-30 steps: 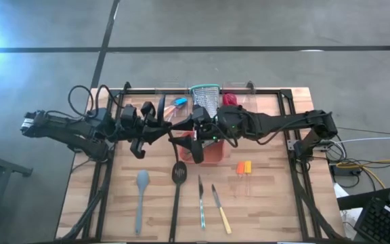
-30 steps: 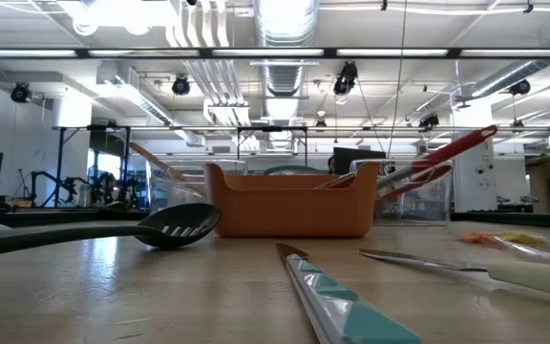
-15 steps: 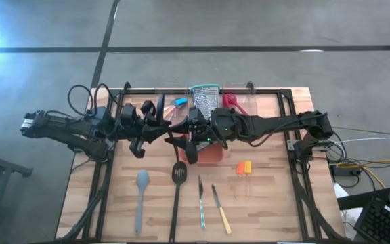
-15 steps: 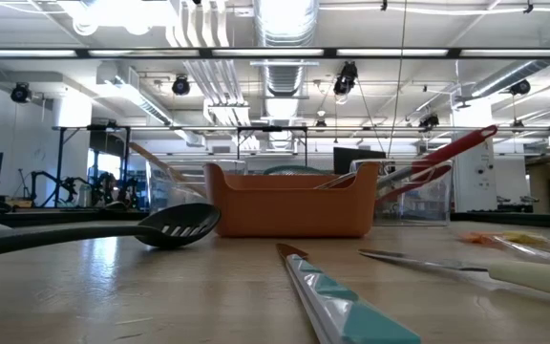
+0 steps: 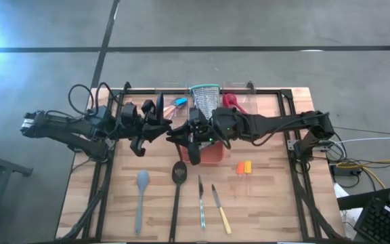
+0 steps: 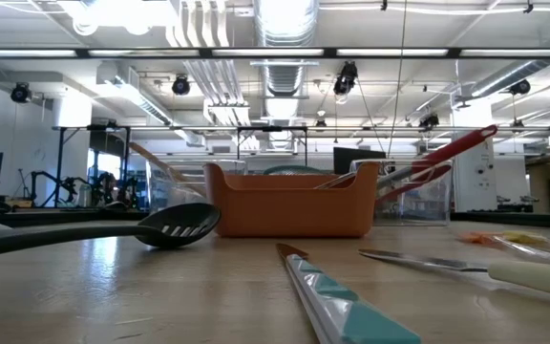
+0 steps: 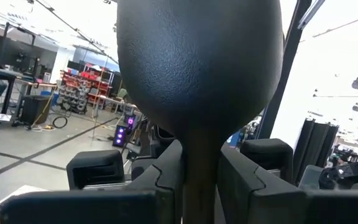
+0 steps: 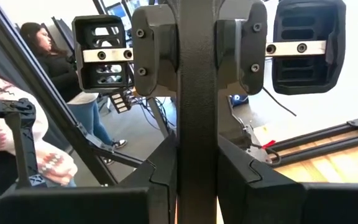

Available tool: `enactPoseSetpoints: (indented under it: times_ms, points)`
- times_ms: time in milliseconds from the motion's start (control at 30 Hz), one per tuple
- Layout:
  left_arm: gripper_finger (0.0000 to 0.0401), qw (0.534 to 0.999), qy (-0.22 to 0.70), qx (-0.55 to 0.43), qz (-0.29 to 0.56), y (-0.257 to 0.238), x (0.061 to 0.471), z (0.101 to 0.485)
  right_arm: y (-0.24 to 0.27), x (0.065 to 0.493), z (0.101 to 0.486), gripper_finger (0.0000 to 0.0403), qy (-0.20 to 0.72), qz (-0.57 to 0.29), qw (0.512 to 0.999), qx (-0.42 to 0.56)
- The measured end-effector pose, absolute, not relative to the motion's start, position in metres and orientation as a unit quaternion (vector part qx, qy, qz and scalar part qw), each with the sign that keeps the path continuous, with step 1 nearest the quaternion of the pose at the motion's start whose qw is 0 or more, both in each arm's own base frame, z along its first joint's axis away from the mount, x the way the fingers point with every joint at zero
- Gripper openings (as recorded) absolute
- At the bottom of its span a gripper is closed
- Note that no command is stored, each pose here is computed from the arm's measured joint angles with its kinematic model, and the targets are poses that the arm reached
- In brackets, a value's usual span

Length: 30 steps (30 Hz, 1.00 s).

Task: Pick & Place Kitchen Items
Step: Put the black serving spoon into the right transparent bin

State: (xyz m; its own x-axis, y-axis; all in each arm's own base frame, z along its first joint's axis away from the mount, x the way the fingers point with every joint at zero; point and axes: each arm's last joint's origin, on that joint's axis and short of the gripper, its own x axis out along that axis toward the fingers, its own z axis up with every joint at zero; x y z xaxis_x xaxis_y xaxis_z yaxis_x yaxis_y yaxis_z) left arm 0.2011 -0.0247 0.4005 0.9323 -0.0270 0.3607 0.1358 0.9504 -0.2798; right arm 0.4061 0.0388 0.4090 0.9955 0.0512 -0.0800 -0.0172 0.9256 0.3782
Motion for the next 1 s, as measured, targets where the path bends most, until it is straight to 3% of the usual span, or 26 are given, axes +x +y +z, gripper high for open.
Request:
enactPoseSetpoints:
  times_ms: [67, 267, 433, 733, 1000]
  points:
    - [0.0084, 0.97, -0.179, -0.159, -0.044, -0.025, 0.201, 0.401, 0.039, 0.405, 0.412, 0.0062, 0.049, 0.017, 0.98, 0.191]
    - [0.0219, 0.974, -0.133, -0.175, -0.051, -0.025, 0.198, 0.395, 0.03, 0.377, 0.448, 0.0062, 0.055, -0.013, 0.986, 0.158]
    - [0.0287, 0.977, -0.107, -0.181, -0.045, -0.025, 0.196, 0.393, 0.013, 0.34, 0.47, 0.0062, 0.147, -0.077, 0.977, 0.136]
    - [0.0298, 0.98, -0.104, -0.167, -0.041, -0.025, 0.197, 0.392, -0.034, 0.271, 0.496, 0.0062, 0.284, -0.185, 0.925, 0.173]
    - [0.0298, 0.98, -0.104, -0.167, -0.039, -0.025, 0.197, 0.392, -0.083, 0.238, 0.48, 0.0062, 0.398, -0.276, 0.846, 0.222]
